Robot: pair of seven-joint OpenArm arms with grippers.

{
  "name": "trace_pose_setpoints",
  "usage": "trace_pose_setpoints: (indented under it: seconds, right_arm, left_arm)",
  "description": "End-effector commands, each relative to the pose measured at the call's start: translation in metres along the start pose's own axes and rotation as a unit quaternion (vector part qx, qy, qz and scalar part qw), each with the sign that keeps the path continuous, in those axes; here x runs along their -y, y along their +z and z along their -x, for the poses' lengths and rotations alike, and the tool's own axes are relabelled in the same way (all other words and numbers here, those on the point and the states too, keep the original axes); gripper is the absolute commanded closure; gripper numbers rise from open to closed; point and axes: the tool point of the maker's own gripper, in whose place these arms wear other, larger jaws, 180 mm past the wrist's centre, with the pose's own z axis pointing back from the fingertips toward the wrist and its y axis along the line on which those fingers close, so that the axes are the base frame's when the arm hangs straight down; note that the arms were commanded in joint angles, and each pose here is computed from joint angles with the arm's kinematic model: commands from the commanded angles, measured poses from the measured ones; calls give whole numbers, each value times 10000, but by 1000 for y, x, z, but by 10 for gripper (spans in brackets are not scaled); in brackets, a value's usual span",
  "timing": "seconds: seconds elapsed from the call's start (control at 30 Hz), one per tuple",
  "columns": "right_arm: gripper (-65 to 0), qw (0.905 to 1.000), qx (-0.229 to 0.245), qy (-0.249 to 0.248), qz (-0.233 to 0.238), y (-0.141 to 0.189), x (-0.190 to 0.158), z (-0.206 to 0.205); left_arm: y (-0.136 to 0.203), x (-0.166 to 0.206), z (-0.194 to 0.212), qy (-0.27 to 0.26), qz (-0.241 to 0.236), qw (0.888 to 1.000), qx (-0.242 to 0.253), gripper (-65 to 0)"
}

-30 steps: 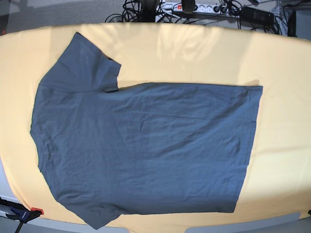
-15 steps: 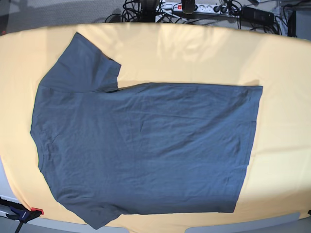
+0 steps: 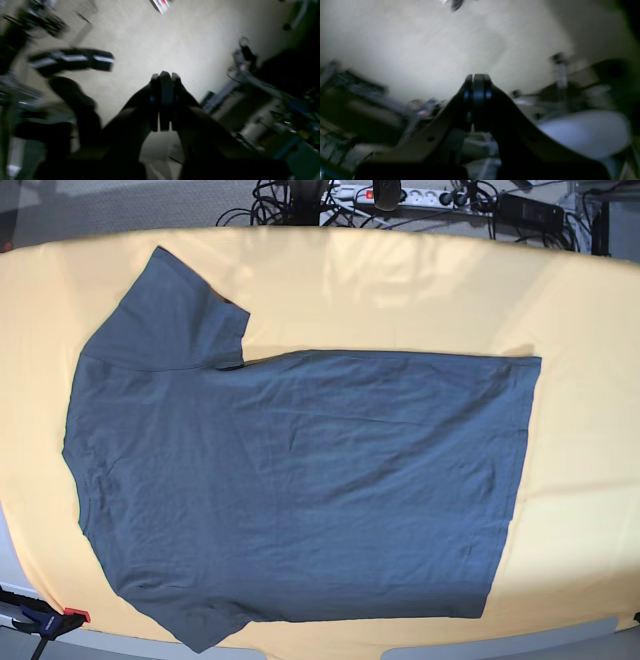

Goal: Fold the T-shirt properly

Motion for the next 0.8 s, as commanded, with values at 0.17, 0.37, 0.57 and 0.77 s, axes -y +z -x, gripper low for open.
trace_pose_setpoints:
  seconds: [0.17,0.37,0.57,0.77]
  right_arm:
    - [0,9920,219,297,1204,27,52,-13]
    - [0,9692,324,390,2410,42,93,-18]
    - [0,9360,555,583,3428,64,126,-32]
    - [0,8894,1415,769,4278,87,173,-87]
  left_arm:
    - [48,-15,-67,-768,-638,9913,856,0]
    - [87,-24,-107,-1237,-1234,9742,1430,0]
    - [103,-41,-118,-1200,-1618,9648,1691,0]
    - [126,-60,-159,-1663,-2067,9372,2267,0]
